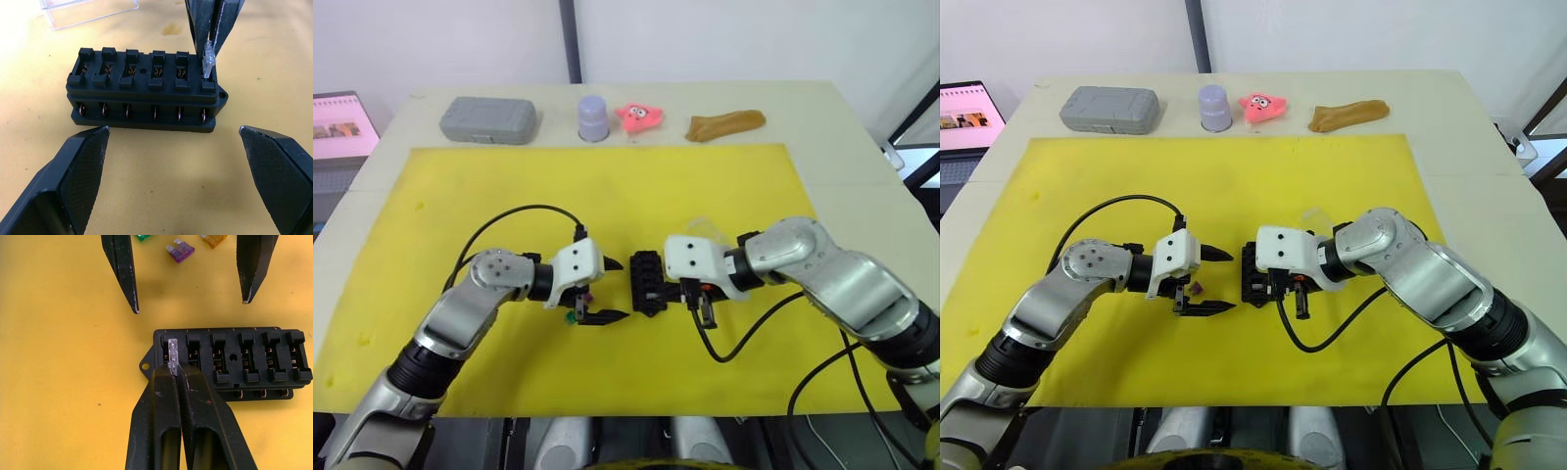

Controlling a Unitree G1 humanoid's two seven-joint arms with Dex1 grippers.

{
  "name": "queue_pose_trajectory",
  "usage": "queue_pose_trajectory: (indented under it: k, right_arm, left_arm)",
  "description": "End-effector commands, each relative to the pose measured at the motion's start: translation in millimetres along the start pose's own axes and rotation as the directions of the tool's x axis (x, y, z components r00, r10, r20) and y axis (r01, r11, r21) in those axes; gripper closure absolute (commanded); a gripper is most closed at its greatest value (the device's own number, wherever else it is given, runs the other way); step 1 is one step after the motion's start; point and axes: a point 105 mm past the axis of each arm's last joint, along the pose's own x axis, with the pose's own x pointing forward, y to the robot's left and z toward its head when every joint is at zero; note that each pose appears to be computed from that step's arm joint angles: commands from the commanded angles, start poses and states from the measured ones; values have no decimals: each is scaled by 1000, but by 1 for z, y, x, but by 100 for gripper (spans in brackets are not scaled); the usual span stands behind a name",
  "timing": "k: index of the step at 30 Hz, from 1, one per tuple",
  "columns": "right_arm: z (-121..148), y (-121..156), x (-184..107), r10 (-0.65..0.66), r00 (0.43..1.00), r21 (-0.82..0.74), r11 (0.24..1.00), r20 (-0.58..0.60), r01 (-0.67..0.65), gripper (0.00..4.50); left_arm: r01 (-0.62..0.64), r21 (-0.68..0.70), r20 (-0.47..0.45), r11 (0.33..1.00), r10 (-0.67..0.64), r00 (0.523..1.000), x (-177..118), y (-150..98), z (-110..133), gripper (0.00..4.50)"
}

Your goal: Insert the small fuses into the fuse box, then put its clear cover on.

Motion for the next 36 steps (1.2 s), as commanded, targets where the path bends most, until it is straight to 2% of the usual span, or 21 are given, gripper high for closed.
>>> queue_pose_trajectory:
  k: [1,36]
  right_arm:
    - [5,2,1,-8,1000,-37,999,12,8,450]
    - [-1,0,5,-45,999,-112,993,-28,42,450]
  left_arm:
    - [-4,37,21,999,4,1000,-1,1,10,4]
    - [-6,26,23,1000,5,1000,1,0,12,4]
